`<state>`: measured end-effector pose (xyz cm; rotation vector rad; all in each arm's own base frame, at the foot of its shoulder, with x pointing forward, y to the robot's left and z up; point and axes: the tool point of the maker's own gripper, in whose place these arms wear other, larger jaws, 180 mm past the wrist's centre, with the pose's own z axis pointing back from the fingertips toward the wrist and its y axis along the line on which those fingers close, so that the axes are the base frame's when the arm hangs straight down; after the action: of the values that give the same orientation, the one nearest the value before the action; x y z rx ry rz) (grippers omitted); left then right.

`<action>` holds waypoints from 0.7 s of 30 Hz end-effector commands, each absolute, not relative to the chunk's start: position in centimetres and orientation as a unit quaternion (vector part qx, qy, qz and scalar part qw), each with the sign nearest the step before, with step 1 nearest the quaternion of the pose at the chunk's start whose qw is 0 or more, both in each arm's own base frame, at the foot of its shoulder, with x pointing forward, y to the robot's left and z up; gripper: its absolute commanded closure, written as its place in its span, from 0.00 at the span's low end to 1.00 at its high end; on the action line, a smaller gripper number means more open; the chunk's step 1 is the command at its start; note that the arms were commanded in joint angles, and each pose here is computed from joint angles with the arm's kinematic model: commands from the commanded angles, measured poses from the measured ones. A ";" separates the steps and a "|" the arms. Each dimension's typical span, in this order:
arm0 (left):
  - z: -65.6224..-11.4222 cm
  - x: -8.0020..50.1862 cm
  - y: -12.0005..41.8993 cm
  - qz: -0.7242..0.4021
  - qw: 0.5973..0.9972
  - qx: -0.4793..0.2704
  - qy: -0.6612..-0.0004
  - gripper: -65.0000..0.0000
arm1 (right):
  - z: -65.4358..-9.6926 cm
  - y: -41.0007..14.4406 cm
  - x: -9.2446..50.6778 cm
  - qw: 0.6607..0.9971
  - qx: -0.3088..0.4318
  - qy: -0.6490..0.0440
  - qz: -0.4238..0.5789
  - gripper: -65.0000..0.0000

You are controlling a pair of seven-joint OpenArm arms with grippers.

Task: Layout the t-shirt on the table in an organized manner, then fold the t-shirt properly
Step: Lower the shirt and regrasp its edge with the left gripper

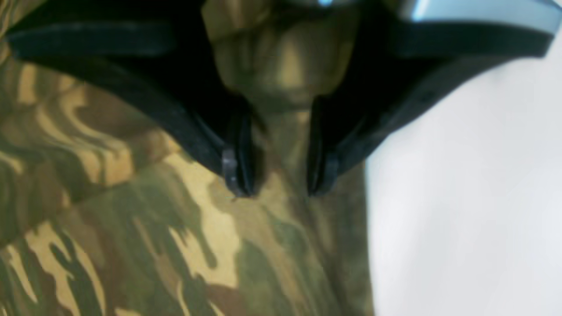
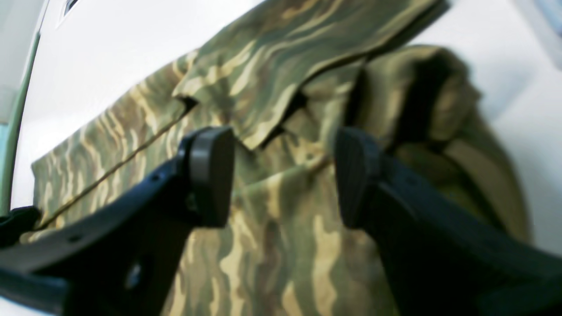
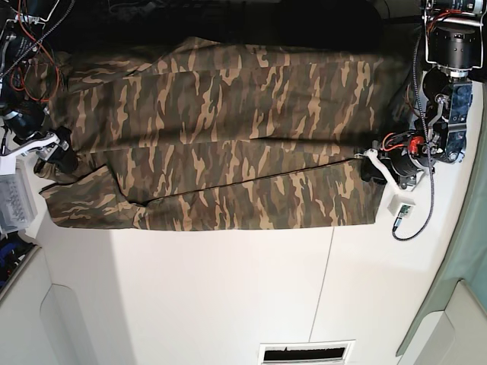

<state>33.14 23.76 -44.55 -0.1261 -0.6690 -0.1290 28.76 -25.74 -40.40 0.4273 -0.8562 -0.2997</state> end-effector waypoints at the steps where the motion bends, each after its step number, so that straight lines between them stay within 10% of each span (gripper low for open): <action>1: -43.1 34.4 24.4 -0.066 0.934 -0.057 -0.347 0.63 | -39.0 -26.4 29.8 0.868 0.199 -0.435 -0.136 0.45; 21: -42.7 32.3 23.7 -0.097 0.951 -0.058 -0.287 0.63 | -39.0 -26.3 29.8 0.868 0.200 -0.434 -0.135 0.45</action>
<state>31.05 23.33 -44.09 -0.1208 -0.5329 -0.1919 28.70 -25.64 -40.58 0.4215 -0.8489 -0.2936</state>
